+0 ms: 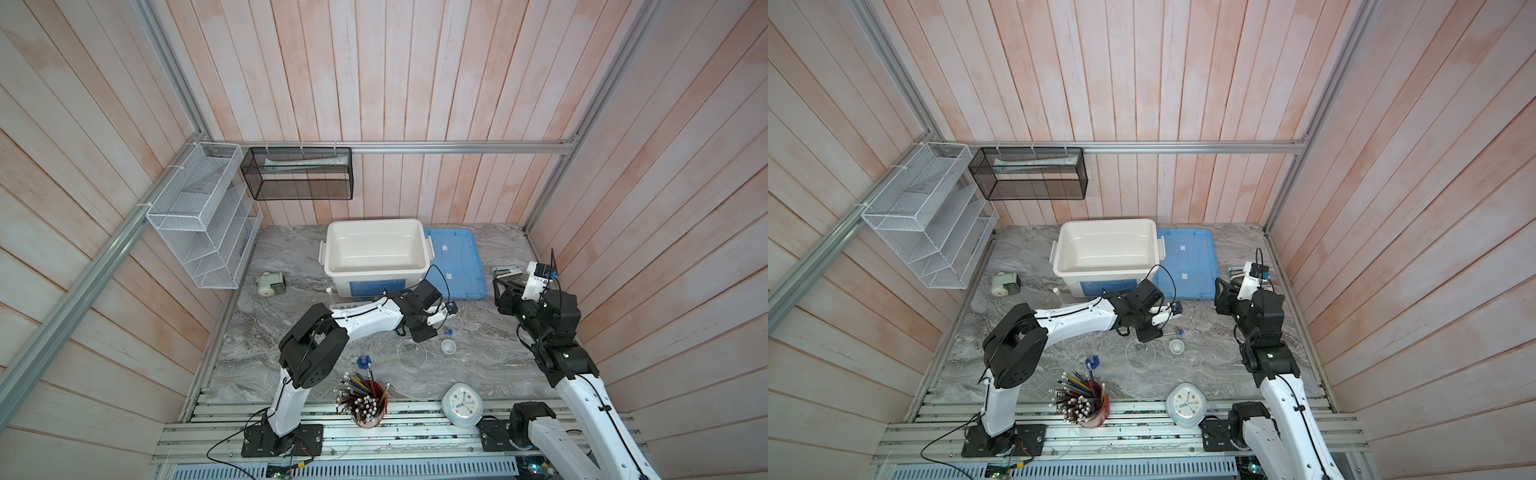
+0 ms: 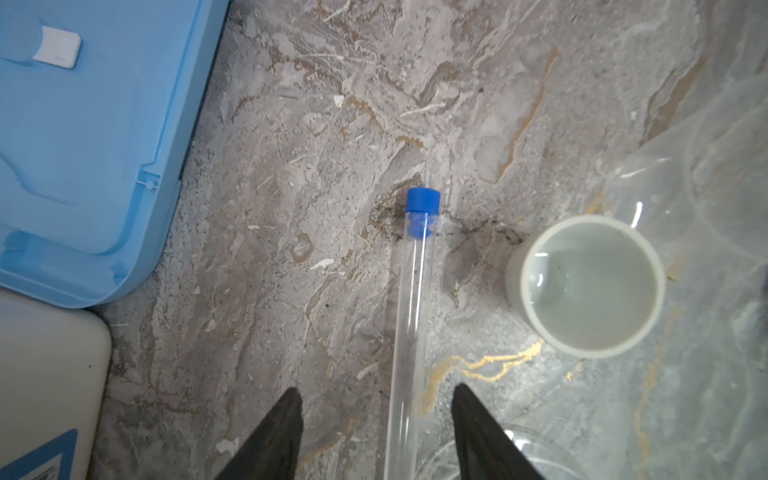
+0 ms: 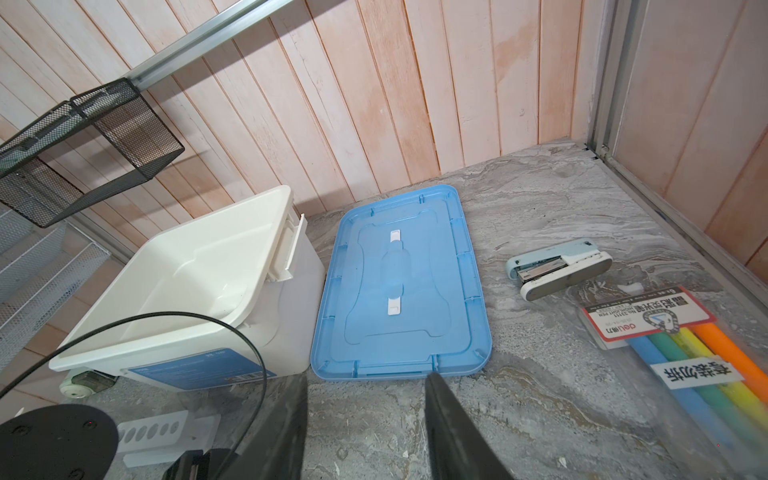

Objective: Organize the chemistry lab equipment
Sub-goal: 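Reach the left gripper over the blue-capped test tube while the right arm moves aside, then lower the left gripper and close it on the blue-capped test tube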

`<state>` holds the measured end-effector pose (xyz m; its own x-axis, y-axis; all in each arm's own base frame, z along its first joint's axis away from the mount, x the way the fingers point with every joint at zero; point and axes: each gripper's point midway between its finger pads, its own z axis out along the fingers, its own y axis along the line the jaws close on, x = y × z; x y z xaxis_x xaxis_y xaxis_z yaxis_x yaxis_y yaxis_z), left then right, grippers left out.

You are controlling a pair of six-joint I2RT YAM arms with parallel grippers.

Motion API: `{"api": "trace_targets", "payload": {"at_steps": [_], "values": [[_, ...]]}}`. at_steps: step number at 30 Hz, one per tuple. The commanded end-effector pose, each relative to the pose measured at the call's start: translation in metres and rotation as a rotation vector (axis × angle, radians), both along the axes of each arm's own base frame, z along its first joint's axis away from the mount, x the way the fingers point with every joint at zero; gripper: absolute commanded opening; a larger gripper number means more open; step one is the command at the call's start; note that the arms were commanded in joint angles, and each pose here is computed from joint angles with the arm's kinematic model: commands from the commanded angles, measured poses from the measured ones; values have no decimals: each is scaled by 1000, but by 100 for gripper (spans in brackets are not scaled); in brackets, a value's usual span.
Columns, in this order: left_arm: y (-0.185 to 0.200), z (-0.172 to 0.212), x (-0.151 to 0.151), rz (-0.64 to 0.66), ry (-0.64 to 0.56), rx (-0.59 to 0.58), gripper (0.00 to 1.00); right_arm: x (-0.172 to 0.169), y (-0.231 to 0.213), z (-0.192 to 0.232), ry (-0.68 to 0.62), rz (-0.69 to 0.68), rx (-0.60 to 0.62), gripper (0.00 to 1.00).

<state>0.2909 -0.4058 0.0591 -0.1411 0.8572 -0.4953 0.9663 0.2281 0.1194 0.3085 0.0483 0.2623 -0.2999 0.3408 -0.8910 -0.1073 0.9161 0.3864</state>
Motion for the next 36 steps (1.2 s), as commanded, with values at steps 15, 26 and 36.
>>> {"api": "trace_targets", "payload": {"at_steps": [15,26,36], "values": [[20,-28,-1,-16,20,101,55,3,1,-11,10,3,38,47],[21,-35,-5,-29,46,118,52,3,0,-19,22,-1,44,46],[22,-42,-5,-27,57,131,47,4,-1,-24,29,-2,49,46]]}}
